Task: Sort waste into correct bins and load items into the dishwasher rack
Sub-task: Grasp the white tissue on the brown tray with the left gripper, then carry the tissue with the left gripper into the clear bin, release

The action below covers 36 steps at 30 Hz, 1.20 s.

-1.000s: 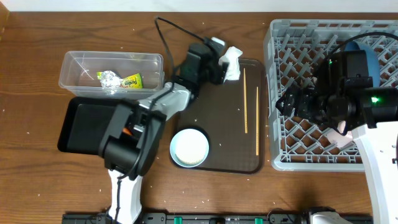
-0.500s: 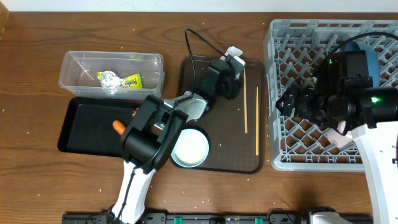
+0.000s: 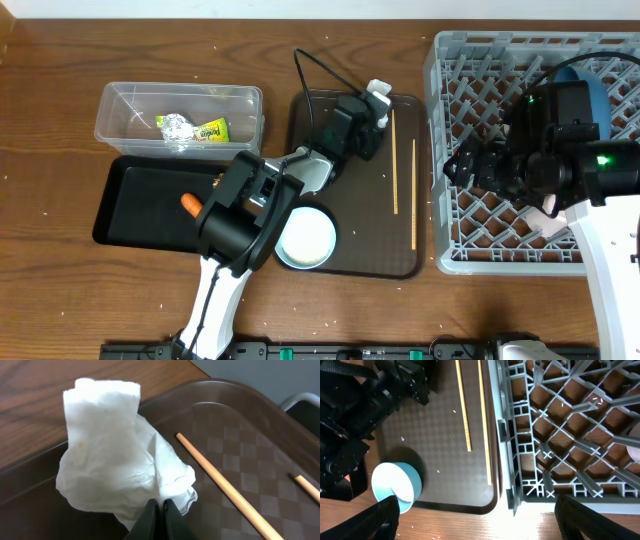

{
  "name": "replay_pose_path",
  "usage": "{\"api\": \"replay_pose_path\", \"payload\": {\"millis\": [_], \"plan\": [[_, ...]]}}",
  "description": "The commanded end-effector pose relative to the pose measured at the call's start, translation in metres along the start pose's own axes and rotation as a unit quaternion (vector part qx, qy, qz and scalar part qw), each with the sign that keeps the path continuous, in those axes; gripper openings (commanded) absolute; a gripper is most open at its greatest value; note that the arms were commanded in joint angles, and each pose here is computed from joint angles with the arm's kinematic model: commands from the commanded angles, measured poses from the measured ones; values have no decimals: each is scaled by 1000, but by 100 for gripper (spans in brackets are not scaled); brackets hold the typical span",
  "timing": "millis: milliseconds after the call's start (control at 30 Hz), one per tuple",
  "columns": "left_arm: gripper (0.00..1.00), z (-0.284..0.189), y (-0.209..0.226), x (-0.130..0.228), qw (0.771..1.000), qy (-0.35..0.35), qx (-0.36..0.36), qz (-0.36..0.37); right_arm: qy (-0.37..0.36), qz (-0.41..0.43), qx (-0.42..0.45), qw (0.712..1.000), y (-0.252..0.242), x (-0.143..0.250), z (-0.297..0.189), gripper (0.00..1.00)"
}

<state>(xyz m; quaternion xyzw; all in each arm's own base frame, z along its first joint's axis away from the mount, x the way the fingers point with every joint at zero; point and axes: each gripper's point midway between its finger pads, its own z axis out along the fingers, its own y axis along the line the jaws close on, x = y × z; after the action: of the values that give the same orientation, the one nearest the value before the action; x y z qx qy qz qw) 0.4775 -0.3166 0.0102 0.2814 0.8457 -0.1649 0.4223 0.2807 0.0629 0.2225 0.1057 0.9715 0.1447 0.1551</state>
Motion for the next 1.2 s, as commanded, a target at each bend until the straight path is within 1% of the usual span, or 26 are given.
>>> {"api": "replay_pose_path", "payload": {"millis": [0,133,267,333,367,400,433,500,600,667,700,733,800,833,867,933,1000,1100,1167], "plan": [[6,-17,2,-21,1000,-6,-5,-13,4,-9,3,1000,0,2,2,92],[6,-60,11,-52,1000,-2,-19,-20,3,-9,2,1000,1,1,2,92],[6,-119,42,-74,996,12,-76,-54,2,-9,2,1000,1,1,2,92],[6,-149,61,-77,991,23,-108,-75,2,-9,2,1000,1,1,2,92],[6,-164,75,-75,985,30,-135,-99,2,-9,2,1000,1,1,2,92],[6,-180,90,-71,977,36,-167,-128,2,-9,2,1000,1,1,2,92],[6,-199,111,-63,962,44,-209,-168,3,-10,2,1000,1,1,2,92],[6,-227,141,-46,934,56,-264,-234,2,-10,2,1000,1,1,2,92],[6,-250,172,-18,890,71,-304,-331,2,-10,2,1000,1,1,2,92],[6,-258,190,0,866,81,-324,-372,2,-10,2,1000,1,1,2,92],[6,-261,199,8,856,85,-333,-385,1,-10,2,1000,1,0,2,92],[6,-263,205,12,852,87,-336,-392,1,-10,1,1000,1,0,2,92],[6,-263,209,13,852,85,-322,-404,1,-10,2,1000,1,0,2,92],[11,-263,210,13,852,84,-319,-407,1,-10,2,1000,1,0,2,92],[26,-264,212,14,852,84,-319,-406,1,-10,2,1000,1,0,2,92],[87,-268,215,15,858,90,-321,-390,-1,-10,1,1000,1,0,2,92],[91,-274,215,14,867,102,-320,-367,-1,-10,1,1000,1,-1,2,92],[94,-291,205,4,879,108,-311,-345,0,-10,1,1000,1,0,2,92],[94,-305,185,-5,898,114,-282,-316,0,-10,1,1000,1,0,2,93]]}}
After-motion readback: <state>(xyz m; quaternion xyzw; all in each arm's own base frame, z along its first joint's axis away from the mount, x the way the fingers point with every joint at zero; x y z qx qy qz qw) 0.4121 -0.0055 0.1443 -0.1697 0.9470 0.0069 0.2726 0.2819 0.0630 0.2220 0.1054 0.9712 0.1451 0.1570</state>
